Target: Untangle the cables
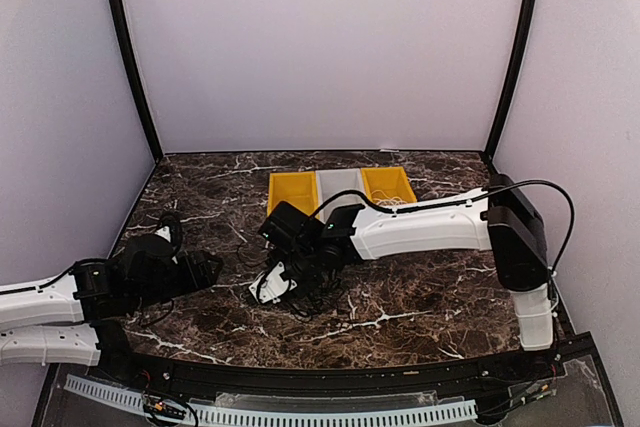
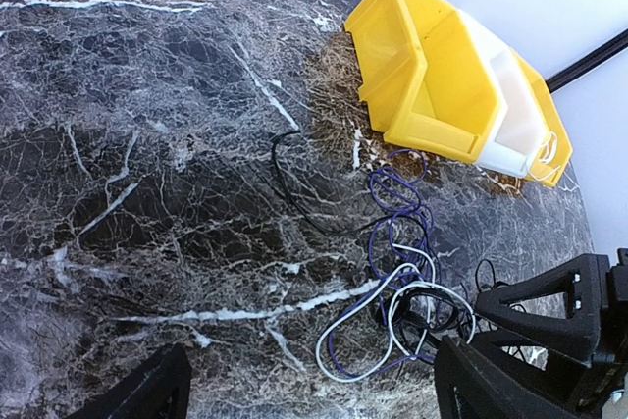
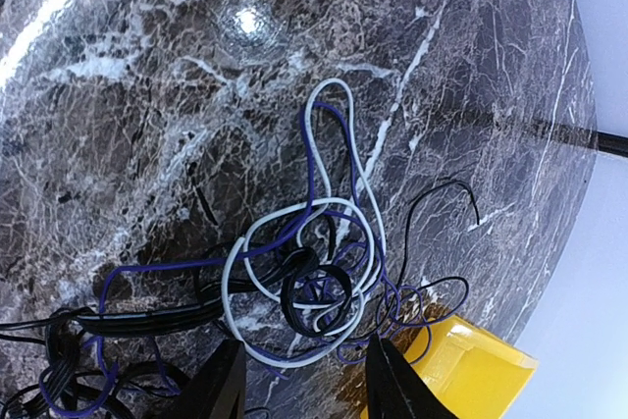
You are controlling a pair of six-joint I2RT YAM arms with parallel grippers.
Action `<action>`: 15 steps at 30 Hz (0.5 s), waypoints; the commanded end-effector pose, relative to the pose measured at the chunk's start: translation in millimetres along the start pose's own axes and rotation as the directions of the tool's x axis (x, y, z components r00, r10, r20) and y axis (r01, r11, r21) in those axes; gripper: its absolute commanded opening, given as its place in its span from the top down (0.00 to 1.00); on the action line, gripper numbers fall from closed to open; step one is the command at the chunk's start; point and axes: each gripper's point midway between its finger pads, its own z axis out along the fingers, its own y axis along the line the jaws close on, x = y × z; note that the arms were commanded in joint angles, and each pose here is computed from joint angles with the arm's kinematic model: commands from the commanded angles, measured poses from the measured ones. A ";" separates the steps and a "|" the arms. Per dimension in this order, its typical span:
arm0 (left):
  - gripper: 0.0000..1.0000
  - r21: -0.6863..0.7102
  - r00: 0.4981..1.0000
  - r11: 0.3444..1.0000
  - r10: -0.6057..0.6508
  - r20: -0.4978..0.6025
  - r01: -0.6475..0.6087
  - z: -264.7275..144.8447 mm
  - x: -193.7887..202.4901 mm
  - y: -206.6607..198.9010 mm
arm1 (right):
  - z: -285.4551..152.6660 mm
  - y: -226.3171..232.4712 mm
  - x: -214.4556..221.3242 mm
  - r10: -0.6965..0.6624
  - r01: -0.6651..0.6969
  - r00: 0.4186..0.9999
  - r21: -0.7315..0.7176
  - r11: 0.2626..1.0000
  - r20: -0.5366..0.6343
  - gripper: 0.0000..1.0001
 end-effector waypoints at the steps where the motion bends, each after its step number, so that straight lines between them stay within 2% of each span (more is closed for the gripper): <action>1: 0.11 -0.032 1.000 0.999 0.010 0.001 -0.010 0.4 3.8 11.4 | 6.5 2.8 -1.3 -0.040 0.040 0.999 0.001 0.999 -0.022 0.57; 10: 0.11 -0.025 1.000 1.000 0.007 0.001 -0.007 3.5 6.2 11.6 | 0.0 31.3 -6.5 -0.096 0.096 0.995 -0.133 0.986 0.008 0.59; 12: 0.11 -0.024 1.000 1.000 0.005 -0.004 -0.005 4.5 8.0 11.9 | 2.8 25.7 -4.9 -0.086 0.084 0.996 -0.102 0.991 -0.008 0.60; 13: 0.11 -0.022 1.000 1.000 0.001 -0.005 -0.002 4.7 8.2 11.8 | 5.9 23.4 -3.8 -0.082 0.080 0.996 -0.084 0.993 -0.020 0.63; 15: 0.11 -0.021 1.000 1.000 0.000 -0.010 0.000 5.6 10.3 12.4 | 12.3 15.0 -1.4 -0.064 0.063 0.997 -0.039 0.997 -0.043 0.76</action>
